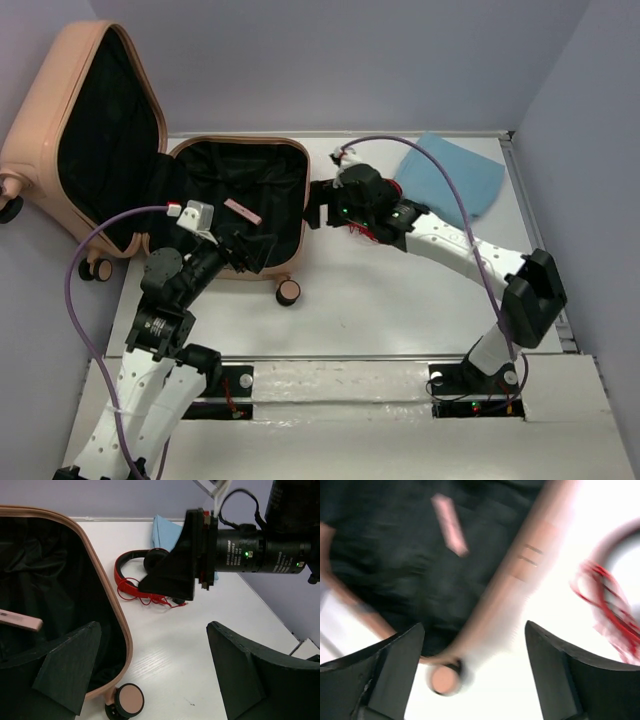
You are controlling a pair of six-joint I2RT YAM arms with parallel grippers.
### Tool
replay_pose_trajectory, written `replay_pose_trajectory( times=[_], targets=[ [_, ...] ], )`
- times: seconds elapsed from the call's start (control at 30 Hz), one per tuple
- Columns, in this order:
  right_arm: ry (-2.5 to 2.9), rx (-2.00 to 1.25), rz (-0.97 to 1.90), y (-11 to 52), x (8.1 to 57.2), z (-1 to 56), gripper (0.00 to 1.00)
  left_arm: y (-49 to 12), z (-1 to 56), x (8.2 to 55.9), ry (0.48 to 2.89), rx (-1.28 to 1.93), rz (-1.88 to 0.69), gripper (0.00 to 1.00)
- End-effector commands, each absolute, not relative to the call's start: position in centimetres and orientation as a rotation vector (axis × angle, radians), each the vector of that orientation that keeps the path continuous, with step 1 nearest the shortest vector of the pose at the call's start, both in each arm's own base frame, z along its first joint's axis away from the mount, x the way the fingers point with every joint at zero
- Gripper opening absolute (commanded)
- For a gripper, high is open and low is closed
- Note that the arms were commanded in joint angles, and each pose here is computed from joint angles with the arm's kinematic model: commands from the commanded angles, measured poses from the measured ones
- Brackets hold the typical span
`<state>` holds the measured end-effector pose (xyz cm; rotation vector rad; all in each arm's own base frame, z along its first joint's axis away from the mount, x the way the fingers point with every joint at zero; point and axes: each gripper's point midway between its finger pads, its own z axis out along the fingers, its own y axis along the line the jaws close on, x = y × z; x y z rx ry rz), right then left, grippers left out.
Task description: Pack the luggage
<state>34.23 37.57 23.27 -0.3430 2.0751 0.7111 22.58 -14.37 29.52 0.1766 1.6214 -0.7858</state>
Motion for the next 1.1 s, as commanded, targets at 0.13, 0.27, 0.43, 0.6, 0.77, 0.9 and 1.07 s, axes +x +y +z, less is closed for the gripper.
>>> replay_pose_trajectory(
  times=[0.13,0.27,0.43,0.6,0.77,0.9,1.07],
  targets=[
    [2.038,0.291,0.175,13.7,39.7,20.1,0.59,-14.5,32.3,22.1,1.547,0.200,-0.797,0.99],
    [2.050,0.420,0.014,8.3,41.5,18.0,0.51,-14.4,32.4,22.1,1.541,0.198,-0.792,0.99],
    [2.128,0.494,0.006,6.1,43.9,14.7,0.64,-14.4,32.3,22.1,1.543,0.198,-0.792,0.99],
    [2.183,0.495,0.038,7.4,45.9,12.9,0.62,-14.4,32.3,22.0,1.542,0.199,-0.796,0.99],
    [2.241,0.515,0.035,7.7,46.0,10.3,0.62,-14.4,32.3,22.0,1.540,0.203,-0.797,0.99],
    [2.279,0.525,0.044,8.1,46.1,8.6,0.62,-14.6,32.2,22.0,1.547,0.206,-0.802,0.99],
    [2.297,0.546,0.006,7.6,45.3,7.5,0.60,-14.6,32.3,22.0,1.545,0.208,-0.804,0.99]
  ],
)
